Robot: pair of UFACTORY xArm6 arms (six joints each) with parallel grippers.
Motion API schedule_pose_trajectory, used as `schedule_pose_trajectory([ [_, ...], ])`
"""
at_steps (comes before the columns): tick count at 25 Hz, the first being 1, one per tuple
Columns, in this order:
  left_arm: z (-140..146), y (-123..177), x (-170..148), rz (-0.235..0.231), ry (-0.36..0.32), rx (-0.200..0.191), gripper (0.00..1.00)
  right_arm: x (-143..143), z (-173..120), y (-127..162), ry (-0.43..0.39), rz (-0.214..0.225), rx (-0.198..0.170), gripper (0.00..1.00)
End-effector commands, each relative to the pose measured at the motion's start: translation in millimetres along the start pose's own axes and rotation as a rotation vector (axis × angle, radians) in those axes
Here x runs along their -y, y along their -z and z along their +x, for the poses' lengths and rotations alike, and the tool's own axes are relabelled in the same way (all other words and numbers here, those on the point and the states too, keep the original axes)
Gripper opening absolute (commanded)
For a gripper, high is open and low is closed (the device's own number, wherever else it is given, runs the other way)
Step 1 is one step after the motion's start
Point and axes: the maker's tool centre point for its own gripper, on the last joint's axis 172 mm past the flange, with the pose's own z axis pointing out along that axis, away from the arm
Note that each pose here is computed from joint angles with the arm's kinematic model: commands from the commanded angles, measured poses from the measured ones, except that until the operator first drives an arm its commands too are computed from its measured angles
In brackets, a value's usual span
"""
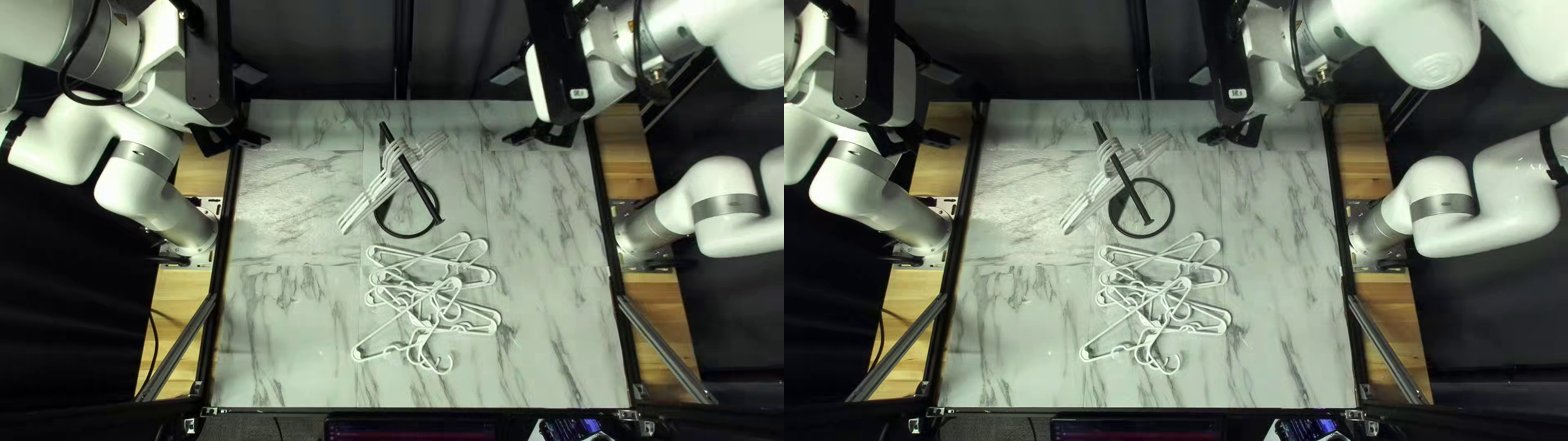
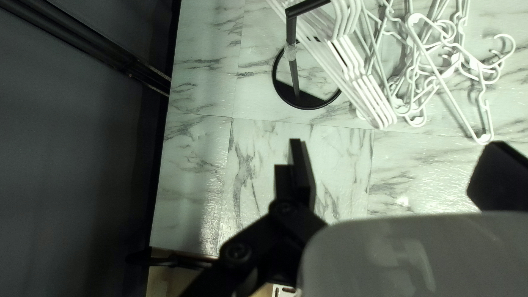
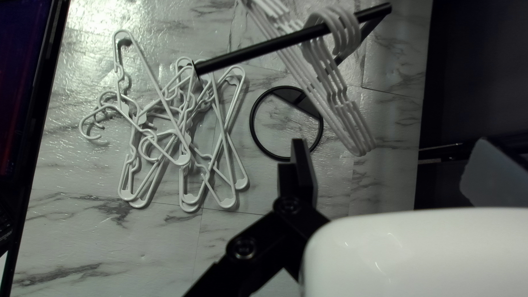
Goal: Remove hangers from rack and place onto table
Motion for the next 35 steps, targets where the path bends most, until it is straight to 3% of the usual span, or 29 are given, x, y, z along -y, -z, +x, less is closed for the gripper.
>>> schedule_pose_trajectory([
  [1, 0.0, 0.0, 0.0, 0.000, 0.000, 0.000, 1.00, -2.4, -3.8, -5.0, -0.017, 0.019, -0.005, 1.00],
  [27, -2.6, -0.2, -0.7, -0.009, 0.008, 0.003, 1.00, -2.4, -3.8, -5.0, -0.017, 0.019, -0.005, 1.00],
  [30, 0.6, -25.9, -24.4, -0.009, 0.046, 0.054, 1.00, -2.4, -3.8, -5.0, -0.017, 0.019, -0.005, 1.00],
  [35, -8.8, -53.9, -85.1, 0.032, 0.117, 0.144, 1.00, -2.4, -3.8, -5.0, -0.017, 0.019, -0.005, 1.00],
])
